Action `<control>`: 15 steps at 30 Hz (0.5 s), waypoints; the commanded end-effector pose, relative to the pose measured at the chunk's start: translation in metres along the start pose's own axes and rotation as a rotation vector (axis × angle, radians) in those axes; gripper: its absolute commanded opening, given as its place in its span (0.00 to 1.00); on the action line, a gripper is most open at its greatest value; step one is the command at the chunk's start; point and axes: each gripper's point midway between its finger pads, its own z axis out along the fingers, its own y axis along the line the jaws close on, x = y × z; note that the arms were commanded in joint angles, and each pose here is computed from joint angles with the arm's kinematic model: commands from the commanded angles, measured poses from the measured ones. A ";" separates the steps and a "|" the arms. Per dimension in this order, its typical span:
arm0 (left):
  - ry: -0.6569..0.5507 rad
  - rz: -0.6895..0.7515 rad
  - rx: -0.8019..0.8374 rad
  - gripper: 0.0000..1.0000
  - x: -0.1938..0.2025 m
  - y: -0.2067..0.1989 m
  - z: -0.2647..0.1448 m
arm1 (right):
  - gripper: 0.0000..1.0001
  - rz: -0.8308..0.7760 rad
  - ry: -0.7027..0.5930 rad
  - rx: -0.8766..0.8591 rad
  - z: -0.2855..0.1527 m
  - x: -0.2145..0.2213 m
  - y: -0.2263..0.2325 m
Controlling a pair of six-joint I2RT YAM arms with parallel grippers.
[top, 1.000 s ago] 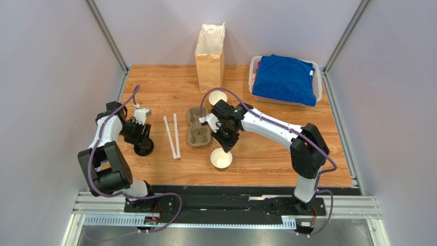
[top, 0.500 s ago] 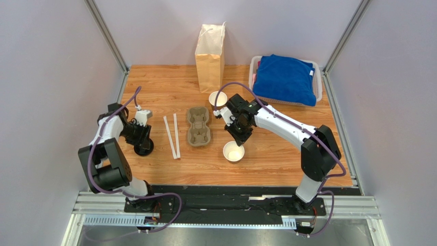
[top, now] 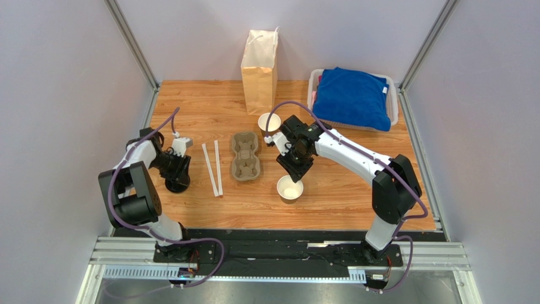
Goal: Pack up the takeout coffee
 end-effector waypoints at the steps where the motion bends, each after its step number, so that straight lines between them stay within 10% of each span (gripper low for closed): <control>1: -0.033 0.026 0.019 0.54 -0.009 -0.001 0.006 | 0.36 -0.013 -0.090 0.002 -0.030 -0.020 0.004; 15: -0.040 0.059 0.013 0.47 -0.011 -0.009 0.002 | 0.40 -0.016 -0.168 -0.008 -0.060 -0.038 0.010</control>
